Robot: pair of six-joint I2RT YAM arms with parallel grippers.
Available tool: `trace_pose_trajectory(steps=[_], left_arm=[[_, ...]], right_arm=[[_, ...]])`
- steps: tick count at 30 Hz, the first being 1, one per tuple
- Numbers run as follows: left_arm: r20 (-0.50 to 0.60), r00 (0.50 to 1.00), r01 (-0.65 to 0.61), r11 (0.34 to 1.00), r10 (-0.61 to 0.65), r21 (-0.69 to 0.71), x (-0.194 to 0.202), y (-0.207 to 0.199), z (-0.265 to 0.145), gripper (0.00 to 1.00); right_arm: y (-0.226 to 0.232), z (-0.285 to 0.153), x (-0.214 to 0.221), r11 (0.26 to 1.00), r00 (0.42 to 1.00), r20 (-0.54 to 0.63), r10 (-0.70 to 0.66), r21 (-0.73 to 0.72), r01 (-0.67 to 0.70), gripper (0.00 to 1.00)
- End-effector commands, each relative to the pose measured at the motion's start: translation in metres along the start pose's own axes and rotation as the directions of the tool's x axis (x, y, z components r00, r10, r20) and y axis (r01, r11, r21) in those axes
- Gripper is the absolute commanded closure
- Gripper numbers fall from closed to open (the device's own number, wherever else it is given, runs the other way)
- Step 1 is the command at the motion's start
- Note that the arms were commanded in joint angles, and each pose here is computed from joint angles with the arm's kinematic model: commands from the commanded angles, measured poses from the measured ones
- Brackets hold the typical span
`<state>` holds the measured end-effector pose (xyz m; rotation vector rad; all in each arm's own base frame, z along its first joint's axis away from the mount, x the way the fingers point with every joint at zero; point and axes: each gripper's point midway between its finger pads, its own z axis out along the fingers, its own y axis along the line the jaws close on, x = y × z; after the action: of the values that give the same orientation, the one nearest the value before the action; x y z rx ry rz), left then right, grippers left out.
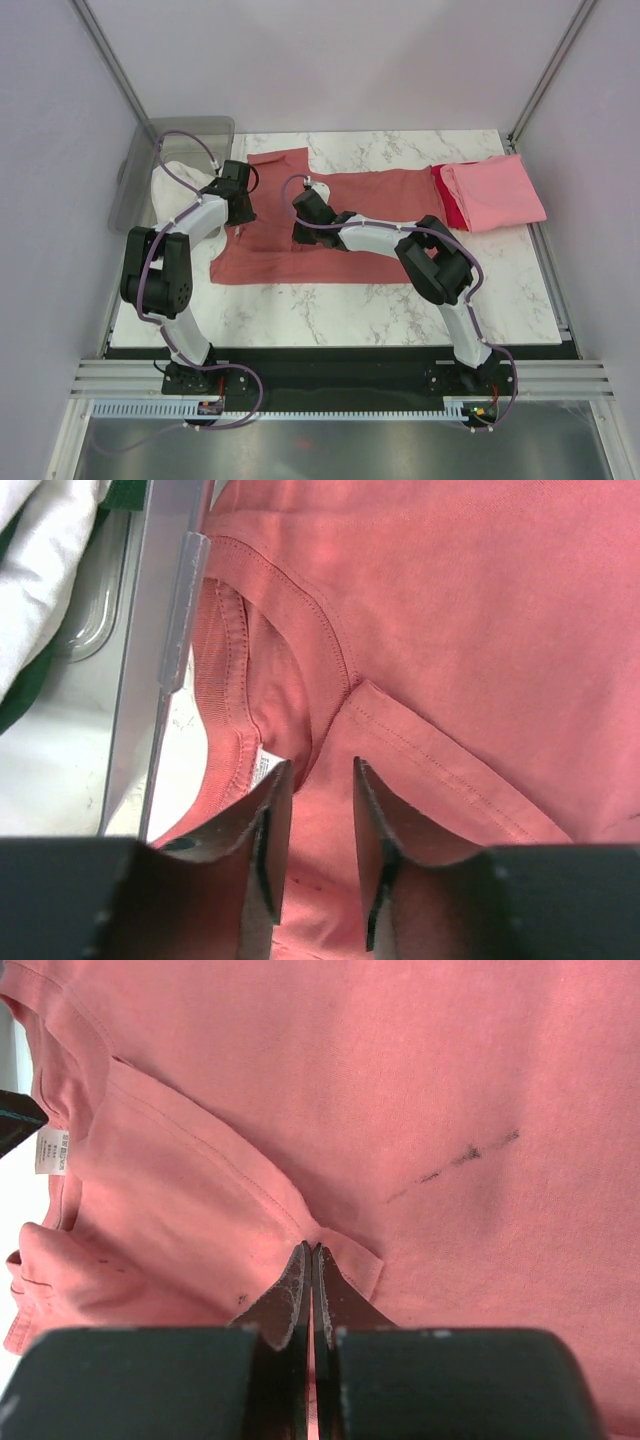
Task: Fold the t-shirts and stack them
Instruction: Fold the tshirt
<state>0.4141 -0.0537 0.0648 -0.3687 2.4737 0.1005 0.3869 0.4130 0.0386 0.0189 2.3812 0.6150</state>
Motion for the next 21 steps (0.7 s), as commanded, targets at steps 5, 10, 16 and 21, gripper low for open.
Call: trace_pose_trajectory(steps=[5,10,16,21], left_arm=[[-0.018,0.999,-0.047,0.998,0.048,0.039,0.004,-0.008,0.005,0.64],[-0.045,0.998,-0.053,0.998,0.054,0.012,0.011,-0.003,0.01,0.58],[-0.061,0.997,-0.056,0.998,0.056,0.003,0.017,-0.001,0.013,0.6],[-0.091,0.995,-0.047,0.999,0.047,0.005,0.026,-0.001,0.017,0.7]], right_arm=[[0.022,-0.022,-0.03,0.999,0.997,0.075,0.004,-0.046,0.0,1.0],[0.021,-0.021,-0.028,0.999,0.998,0.069,0.005,-0.043,-0.002,1.0],[0.019,-0.02,-0.026,0.999,0.998,0.064,0.003,-0.04,0.0,1.0],[0.018,-0.02,-0.026,0.999,0.998,0.066,0.002,-0.038,0.0,1.0]])
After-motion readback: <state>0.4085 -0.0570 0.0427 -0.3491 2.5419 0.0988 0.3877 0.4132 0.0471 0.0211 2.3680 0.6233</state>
